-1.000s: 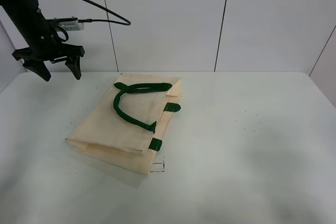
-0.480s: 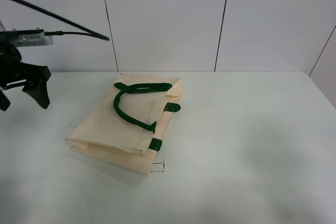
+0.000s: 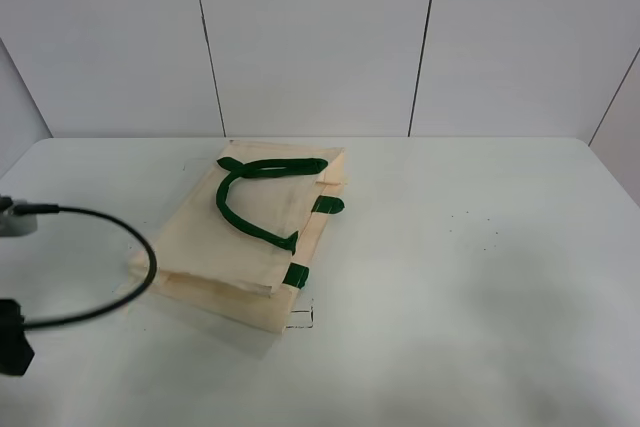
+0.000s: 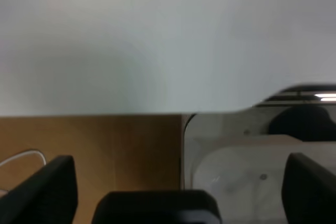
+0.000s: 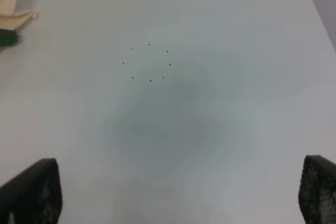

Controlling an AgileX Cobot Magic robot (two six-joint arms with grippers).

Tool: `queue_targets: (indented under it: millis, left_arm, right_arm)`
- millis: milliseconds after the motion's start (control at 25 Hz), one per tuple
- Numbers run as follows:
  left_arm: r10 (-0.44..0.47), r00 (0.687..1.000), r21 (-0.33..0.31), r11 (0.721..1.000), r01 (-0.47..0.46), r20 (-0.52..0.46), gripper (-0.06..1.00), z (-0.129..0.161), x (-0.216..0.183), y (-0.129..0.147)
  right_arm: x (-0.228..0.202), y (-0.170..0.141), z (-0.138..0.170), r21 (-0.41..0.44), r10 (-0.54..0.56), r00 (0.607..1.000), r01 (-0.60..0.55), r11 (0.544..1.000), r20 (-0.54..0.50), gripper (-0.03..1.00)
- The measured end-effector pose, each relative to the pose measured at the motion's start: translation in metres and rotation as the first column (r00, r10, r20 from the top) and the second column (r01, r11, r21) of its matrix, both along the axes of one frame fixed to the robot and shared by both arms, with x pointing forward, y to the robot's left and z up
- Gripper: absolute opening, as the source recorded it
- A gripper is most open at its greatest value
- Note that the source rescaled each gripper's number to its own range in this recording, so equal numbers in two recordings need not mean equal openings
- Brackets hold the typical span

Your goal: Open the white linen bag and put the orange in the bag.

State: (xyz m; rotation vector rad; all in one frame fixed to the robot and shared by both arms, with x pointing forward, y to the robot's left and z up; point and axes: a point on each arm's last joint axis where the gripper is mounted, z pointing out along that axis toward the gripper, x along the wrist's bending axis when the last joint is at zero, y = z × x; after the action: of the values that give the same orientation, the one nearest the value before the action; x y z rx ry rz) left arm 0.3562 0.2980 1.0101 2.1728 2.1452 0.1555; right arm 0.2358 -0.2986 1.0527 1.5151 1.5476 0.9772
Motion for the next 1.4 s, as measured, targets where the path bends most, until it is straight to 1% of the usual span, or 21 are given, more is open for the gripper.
queue_targets:
  millis: [120,280,400,560,680,880,1040,1240,1400]
  left_arm:
    - [-0.005,0.997,-0.005,1.000,0.005,0.082,0.98,0.000,-0.024,0.001]
    - [-0.015,0.964,-0.008,1.000,0.017,0.264,0.98,0.015,-0.046,0.002]
    - [-0.017,0.927,-0.006,1.000,0.021,0.374,0.98,0.021,-0.061,0.003]
    - [-0.019,0.878,-0.006,1.000,0.024,0.478,0.98,0.026,-0.077,0.003]
    - [-0.014,0.832,-0.007,1.000,0.021,0.555,0.98,0.029,-0.090,0.004]
    - [0.029,0.766,-0.009,0.999,-0.030,0.642,0.98,0.032,-0.106,0.005]
    - [0.029,0.722,-0.010,0.999,-0.031,0.691,0.98,0.032,-0.115,0.005]
    - [0.019,0.686,-0.011,1.000,-0.016,0.727,0.98,0.032,-0.123,0.005]
    - [0.002,0.675,-0.011,1.000,0.008,0.737,0.98,0.032,-0.125,0.005]
  right_arm:
    - [0.000,0.000,0.000,0.000,0.000,1.000,0.000,1.000,0.000,1.00]
    - [0.000,0.000,0.000,0.000,0.000,1.000,0.000,1.000,0.000,1.00]
    - [0.000,0.000,0.000,0.000,0.000,1.000,0.000,1.000,0.000,1.00]
    - [0.000,0.000,0.000,0.000,0.000,1.000,0.000,1.000,0.000,1.00]
    - [0.000,0.000,0.000,0.000,0.000,1.000,0.000,1.000,0.000,1.00]
    - [0.000,0.000,0.000,0.000,0.000,1.000,0.000,1.000,0.000,1.00]
    - [0.000,0.000,0.000,0.000,0.000,1.000,0.000,1.000,0.000,1.00]
    - [0.000,0.000,0.000,0.000,0.000,1.000,0.000,1.000,0.000,1.00]
    - [0.000,0.000,0.000,0.000,0.000,1.000,0.000,1.000,0.000,1.00]
